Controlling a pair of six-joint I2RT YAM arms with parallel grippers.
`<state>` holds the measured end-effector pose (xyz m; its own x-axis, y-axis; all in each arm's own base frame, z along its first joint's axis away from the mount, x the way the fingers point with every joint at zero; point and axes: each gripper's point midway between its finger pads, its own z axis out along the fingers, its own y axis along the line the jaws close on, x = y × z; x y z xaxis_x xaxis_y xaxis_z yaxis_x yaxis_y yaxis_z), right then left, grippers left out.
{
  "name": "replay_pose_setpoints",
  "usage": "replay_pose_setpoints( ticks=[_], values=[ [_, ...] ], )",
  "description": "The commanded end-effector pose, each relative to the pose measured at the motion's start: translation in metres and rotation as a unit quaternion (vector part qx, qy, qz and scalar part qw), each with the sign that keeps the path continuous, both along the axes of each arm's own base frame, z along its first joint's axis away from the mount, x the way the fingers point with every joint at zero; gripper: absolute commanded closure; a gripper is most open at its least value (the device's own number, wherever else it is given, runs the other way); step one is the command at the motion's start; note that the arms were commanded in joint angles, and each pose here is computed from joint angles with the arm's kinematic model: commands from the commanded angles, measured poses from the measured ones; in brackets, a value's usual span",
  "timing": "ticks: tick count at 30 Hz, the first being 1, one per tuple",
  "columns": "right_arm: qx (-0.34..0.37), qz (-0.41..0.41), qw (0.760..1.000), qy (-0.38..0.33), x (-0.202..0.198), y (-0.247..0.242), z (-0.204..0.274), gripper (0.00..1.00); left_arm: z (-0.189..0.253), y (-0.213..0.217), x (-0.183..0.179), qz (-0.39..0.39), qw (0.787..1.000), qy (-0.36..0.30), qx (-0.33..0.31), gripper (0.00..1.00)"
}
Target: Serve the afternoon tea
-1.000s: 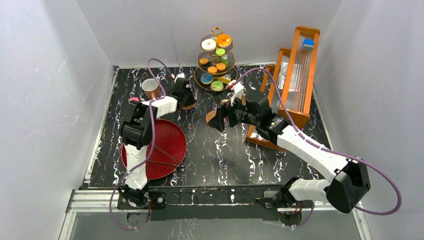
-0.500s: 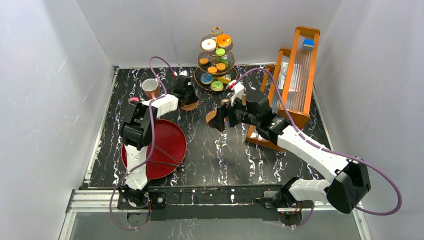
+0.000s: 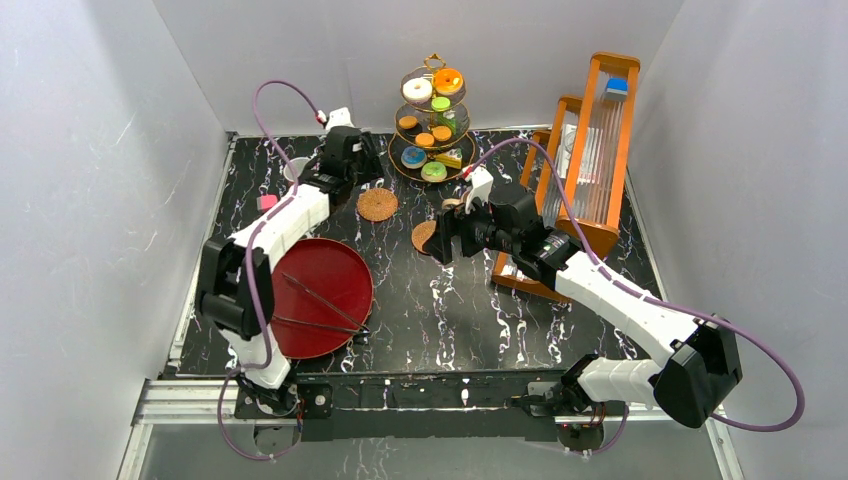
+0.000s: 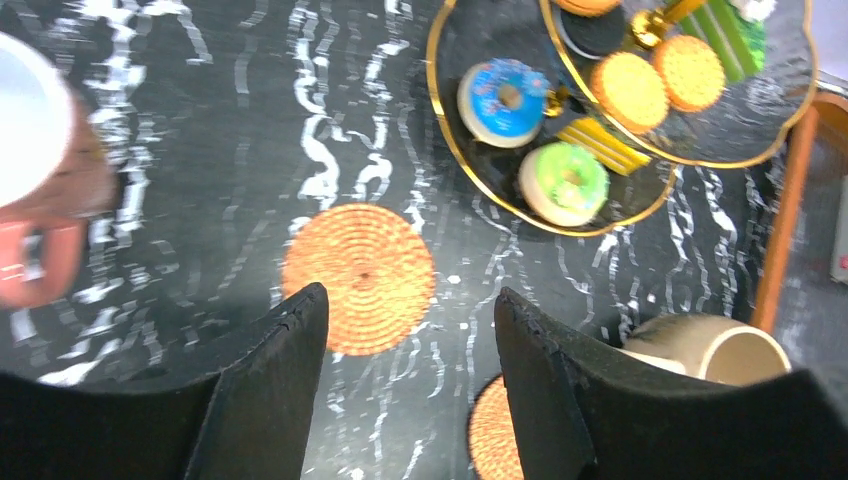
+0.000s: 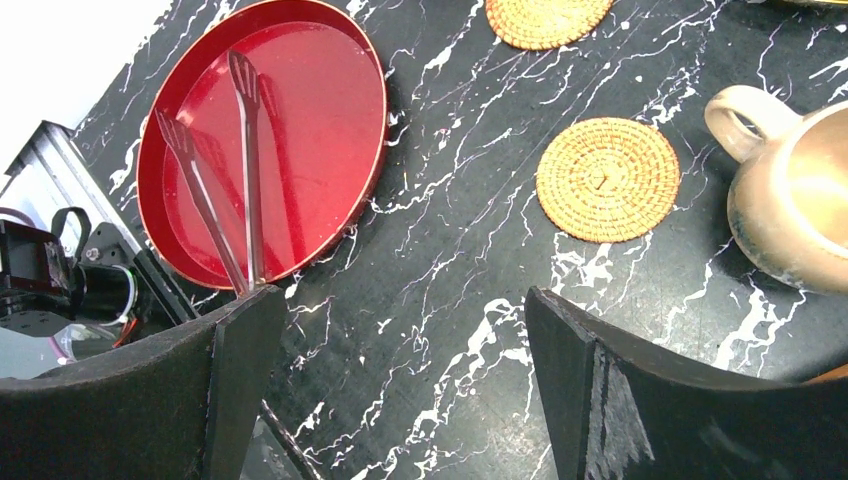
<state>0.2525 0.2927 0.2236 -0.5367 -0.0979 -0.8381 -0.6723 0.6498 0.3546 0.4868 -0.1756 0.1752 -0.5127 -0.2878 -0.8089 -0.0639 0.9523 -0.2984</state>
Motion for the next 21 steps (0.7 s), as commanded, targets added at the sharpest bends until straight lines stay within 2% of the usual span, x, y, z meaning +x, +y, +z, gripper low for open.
replay_pose_setpoints(
  ticks=[1,7,10,15,21],
  values=[
    [0.017,-0.010,1.000,-0.015,0.006,0.001,0.021,0.01,0.006,0.067,-0.022,0.077,0.993,0.010,0.086,0.40],
    [0.032,0.001,0.999,-0.022,0.003,0.005,0.030,0.01,-0.006,0.131,-0.033,0.148,0.983,0.043,0.096,0.38],
    [0.040,0.005,0.999,-0.023,0.002,0.006,0.032,0.01,-0.013,0.152,-0.034,0.157,0.982,0.053,0.087,0.37],
    [0.037,0.012,0.999,-0.016,0.002,0.009,0.028,0.01,-0.020,0.163,-0.032,0.150,0.984,0.052,0.084,0.30],
    [0.037,0.015,0.999,-0.012,0.002,0.012,0.023,0.01,-0.043,0.158,-0.027,0.135,0.985,0.076,0.078,0.30]
  ],
)
